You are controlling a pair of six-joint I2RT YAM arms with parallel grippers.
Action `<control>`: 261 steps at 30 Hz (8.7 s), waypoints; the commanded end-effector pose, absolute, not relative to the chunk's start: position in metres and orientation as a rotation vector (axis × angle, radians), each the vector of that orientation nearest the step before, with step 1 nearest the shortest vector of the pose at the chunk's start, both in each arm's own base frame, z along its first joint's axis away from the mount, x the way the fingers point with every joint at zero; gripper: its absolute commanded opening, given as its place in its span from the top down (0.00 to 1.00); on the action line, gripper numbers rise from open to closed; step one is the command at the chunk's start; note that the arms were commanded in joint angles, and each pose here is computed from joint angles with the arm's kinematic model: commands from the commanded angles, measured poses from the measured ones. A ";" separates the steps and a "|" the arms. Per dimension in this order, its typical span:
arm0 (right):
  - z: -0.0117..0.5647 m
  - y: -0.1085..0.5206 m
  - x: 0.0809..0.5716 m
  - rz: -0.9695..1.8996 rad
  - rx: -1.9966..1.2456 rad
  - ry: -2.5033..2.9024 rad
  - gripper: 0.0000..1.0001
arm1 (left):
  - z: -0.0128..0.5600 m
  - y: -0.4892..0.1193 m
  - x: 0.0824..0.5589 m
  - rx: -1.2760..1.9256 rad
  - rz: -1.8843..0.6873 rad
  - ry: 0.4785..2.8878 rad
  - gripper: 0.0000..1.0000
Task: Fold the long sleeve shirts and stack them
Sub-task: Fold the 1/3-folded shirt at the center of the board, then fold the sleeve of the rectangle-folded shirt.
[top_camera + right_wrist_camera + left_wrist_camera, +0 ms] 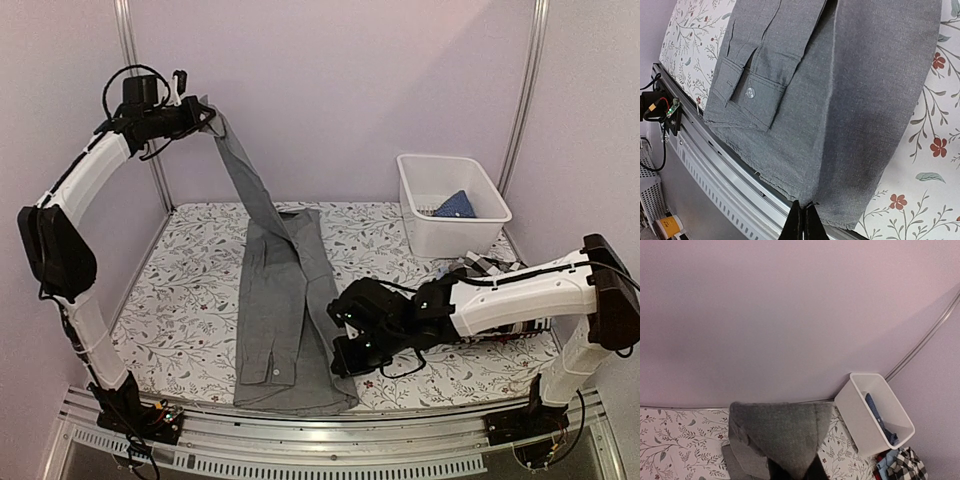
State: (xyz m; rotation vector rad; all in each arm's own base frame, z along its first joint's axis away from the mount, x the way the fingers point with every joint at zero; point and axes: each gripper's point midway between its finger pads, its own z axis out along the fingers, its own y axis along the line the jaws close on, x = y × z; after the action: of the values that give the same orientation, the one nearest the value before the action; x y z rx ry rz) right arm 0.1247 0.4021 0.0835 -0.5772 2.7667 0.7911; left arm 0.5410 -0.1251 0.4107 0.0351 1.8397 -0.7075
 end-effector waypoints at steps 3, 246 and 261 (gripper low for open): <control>0.111 0.390 0.140 0.790 -0.495 2.680 1.00 | 0.398 -0.141 0.559 0.059 -0.760 1.839 1.00; 0.146 0.424 0.445 1.102 -0.225 2.295 0.69 | 0.167 -0.319 0.300 0.923 -0.584 2.710 0.92; 0.138 0.368 0.358 0.973 -0.328 2.356 0.61 | 0.106 -0.374 0.252 1.207 -0.589 2.733 0.53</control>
State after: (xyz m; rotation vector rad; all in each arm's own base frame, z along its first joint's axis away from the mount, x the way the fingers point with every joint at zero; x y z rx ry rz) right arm 0.3793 0.3605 0.1284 -0.2240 2.3791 1.0120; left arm 0.2428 -0.3698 0.0889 1.2511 2.8148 -0.6067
